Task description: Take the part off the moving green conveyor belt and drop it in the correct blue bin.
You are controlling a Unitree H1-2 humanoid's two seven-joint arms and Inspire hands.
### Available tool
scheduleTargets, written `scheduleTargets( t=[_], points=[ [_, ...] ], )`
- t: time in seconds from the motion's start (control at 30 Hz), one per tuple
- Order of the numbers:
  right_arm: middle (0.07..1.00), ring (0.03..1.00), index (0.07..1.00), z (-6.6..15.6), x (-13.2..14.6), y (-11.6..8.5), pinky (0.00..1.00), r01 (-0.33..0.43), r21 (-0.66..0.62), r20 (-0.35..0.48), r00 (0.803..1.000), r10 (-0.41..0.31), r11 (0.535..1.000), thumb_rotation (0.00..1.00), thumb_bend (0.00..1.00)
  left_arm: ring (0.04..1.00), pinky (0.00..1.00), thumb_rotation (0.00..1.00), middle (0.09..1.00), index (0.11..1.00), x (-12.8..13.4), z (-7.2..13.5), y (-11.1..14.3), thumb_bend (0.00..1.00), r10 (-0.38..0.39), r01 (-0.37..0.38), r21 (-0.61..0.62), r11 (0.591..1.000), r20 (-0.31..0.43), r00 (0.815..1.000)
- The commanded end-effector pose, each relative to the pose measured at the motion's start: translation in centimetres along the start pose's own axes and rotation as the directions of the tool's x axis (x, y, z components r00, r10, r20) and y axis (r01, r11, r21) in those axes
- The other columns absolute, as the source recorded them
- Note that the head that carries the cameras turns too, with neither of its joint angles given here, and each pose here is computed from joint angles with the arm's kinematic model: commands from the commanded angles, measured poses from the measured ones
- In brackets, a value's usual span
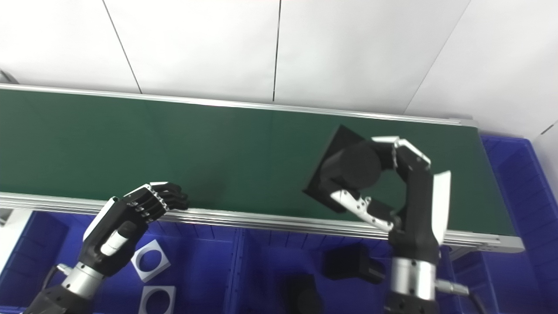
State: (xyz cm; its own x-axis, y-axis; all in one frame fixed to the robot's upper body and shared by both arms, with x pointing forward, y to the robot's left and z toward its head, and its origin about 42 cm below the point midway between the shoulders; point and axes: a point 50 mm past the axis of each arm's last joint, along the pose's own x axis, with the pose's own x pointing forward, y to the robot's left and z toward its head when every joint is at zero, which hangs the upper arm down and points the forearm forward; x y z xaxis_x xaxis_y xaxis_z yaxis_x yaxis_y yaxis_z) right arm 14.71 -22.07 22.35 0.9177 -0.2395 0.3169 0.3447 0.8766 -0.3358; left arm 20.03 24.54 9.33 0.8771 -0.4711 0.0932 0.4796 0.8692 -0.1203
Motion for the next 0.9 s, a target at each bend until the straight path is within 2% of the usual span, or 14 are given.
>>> scheduleTargets(
  t=[0.0, 0.13, 0.37, 0.6, 0.87],
  points=[
    [0.488, 0.49, 0.485, 1.7, -0.7, -0.4, 0.43, 0.047, 0.023, 0.075, 0.996, -0.049, 0.999, 0.0, 0.53, 0.672, 0.7, 0.66, 0.687, 0.694, 0.5, 1.3, 0.5, 0.86, -0.022, 0.021, 0.006, 1.0, 0.051, 0.998],
    [0.484, 0.424, 0.487, 1.5, -2.2, -0.3, 0.34, 0.064, 0.007, 0.025, 0.998, -0.064, 0.998, 0.0, 0.53, 0.67, 0.7, 0.65, 0.682, 0.69, 0.3, 1.3, 1.1, 0.88, -0.011, 0.011, -0.006, 1.0, 0.043, 0.999],
    [0.478, 0.443, 0.489, 0.4, -4.5, 0.1, 0.38, 0.081, -0.004, -0.054, 0.995, -0.081, 0.997, 0.0, 0.53, 0.676, 0.71, 0.66, 0.68, 0.688, 0.2, 1.4, 2.4, 0.89, -0.014, 0.014, -0.006, 1.0, 0.038, 0.999],
    [0.475, 0.427, 0.49, -1.8, -7.1, 0.0, 0.37, 0.128, -0.047, -0.167, 0.977, -0.134, 0.991, 0.0, 0.53, 0.672, 0.71, 0.64, 0.675, 0.683, 0.0, 1.3, 3.6, 0.92, -0.008, 0.009, -0.021, 1.0, 0.037, 0.999],
    [0.465, 0.439, 0.498, -4.8, -9.4, -0.1, 0.38, 0.142, -0.065, -0.273, 0.95, -0.154, 0.988, 0.0, 0.53, 0.662, 0.69, 0.65, 0.669, 0.685, 0.1, 1.1, 4.6, 0.92, 0.0, 0.001, -0.019, 1.0, 0.038, 0.999]
  ],
)
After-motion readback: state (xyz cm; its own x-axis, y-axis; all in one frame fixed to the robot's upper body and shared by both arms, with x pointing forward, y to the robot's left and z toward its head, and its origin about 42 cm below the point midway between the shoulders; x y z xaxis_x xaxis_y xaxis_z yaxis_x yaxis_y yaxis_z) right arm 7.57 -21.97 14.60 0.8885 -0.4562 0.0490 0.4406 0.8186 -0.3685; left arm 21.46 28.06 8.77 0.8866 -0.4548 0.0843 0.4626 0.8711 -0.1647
